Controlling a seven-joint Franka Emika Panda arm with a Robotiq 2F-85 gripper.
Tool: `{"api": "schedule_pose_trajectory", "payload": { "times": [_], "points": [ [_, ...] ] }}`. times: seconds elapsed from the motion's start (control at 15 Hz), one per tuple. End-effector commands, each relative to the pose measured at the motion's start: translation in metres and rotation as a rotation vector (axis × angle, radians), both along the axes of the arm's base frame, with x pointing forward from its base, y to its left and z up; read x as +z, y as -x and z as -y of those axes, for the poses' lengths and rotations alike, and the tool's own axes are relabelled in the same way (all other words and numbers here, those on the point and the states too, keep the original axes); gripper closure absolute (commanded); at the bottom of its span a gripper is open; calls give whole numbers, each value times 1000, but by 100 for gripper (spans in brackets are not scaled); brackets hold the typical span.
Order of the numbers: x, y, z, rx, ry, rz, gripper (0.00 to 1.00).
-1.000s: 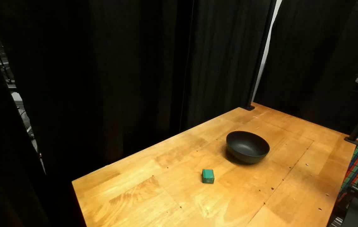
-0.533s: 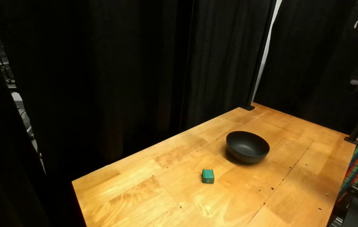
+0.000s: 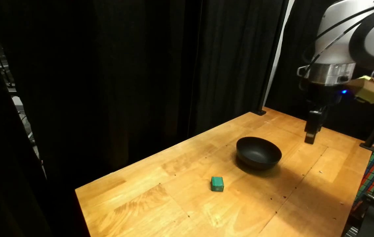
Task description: Put the block inside the bowl
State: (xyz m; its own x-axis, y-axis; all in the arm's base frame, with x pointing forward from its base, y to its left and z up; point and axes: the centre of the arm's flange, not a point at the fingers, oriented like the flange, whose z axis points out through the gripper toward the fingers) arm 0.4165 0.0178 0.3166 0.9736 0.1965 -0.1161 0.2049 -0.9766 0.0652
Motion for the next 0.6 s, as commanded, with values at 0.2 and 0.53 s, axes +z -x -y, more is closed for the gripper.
{"api": "schedule_pose_trajectory", "payload": {
  "times": [0.2,0.53],
  "points": [
    [-102,-70,-120,76,-92,46,0],
    [-147,-99,-172,89,-121,68,0]
  ]
}}
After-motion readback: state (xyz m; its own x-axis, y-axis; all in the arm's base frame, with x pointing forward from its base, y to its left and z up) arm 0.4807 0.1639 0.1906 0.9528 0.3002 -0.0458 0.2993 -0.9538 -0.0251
